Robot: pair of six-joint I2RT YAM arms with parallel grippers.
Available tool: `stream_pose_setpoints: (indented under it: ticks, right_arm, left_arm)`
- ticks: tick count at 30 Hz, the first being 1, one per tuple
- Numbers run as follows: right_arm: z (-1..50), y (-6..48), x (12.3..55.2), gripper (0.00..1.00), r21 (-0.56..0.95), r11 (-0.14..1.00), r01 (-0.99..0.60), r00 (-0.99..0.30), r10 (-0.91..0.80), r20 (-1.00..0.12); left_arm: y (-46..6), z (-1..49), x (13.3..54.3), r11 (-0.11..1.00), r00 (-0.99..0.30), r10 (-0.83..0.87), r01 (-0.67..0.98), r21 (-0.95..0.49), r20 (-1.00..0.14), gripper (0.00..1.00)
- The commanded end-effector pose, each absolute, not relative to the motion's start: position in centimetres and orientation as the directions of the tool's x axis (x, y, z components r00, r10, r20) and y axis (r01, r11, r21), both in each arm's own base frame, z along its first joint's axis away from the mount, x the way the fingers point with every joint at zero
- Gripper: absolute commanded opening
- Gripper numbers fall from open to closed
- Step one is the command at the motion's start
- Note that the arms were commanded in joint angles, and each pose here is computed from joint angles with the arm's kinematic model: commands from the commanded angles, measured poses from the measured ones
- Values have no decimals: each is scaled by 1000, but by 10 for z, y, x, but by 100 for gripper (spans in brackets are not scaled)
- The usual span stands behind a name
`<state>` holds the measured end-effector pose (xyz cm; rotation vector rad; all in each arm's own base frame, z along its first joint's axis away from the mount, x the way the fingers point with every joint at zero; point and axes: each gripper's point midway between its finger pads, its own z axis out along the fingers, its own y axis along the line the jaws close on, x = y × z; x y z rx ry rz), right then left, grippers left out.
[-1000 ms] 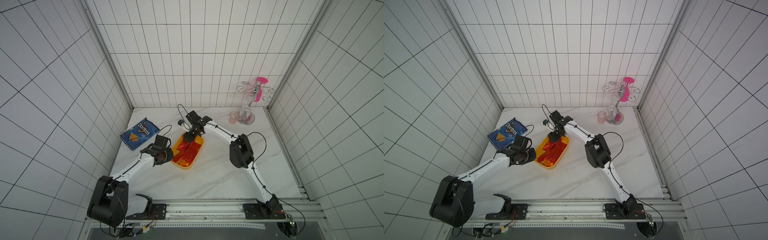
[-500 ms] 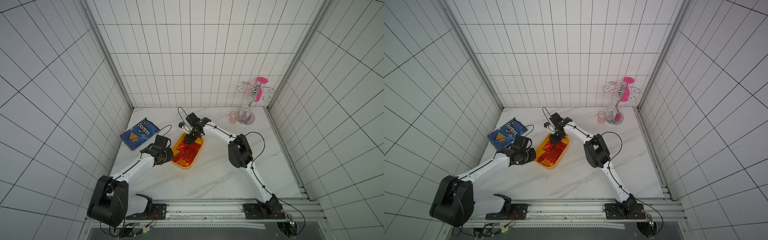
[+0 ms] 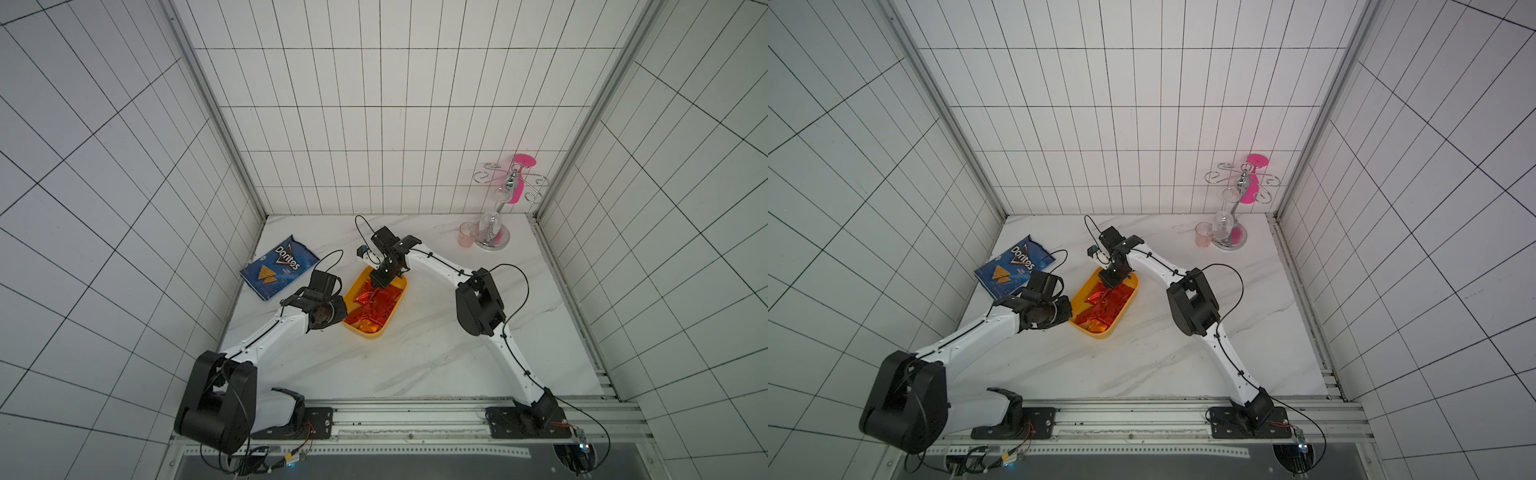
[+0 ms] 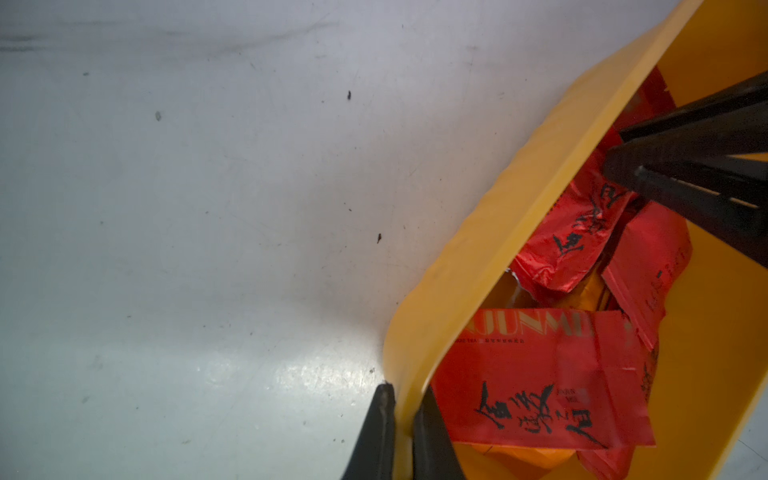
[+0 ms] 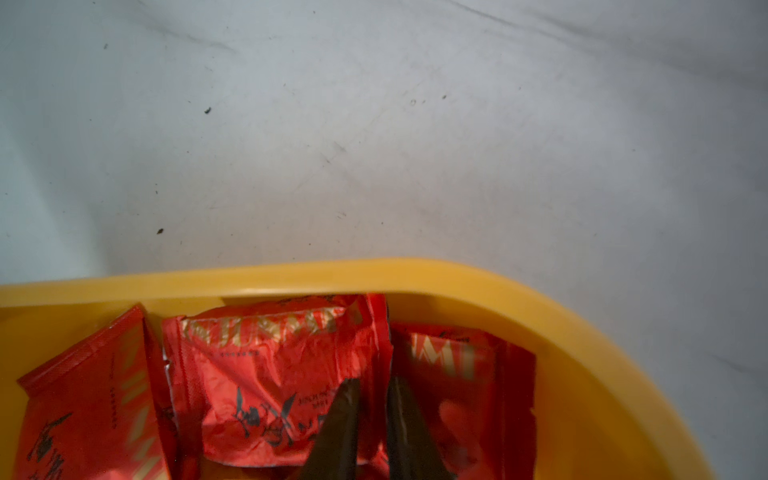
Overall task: Take the tea bags out of the storage box
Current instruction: Pick up the tea bag from the storage box.
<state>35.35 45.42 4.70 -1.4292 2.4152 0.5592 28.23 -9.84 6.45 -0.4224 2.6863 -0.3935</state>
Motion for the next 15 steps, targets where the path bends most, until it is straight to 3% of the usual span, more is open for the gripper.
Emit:
stream_pose_setpoints:
  ticks: [1, 4, 15]
  right_arm:
    - [33, 451, 349, 14, 201, 444, -873, -487, -786, -380]
    - [39, 450, 354, 0, 180, 460, -870, -492, -779, -389]
    - [159, 458, 356, 0, 174, 483, -858, -485, -654, -580]
  left_arm:
    - [-98, 63, 285, 917, -874, -342, -231, -325, -344, 0]
    - [-98, 64, 285, 917, -874, -342, -231, -325, -345, 0]
    - [-94, 64, 284, 917, -868, -353, -247, -314, -350, 0]
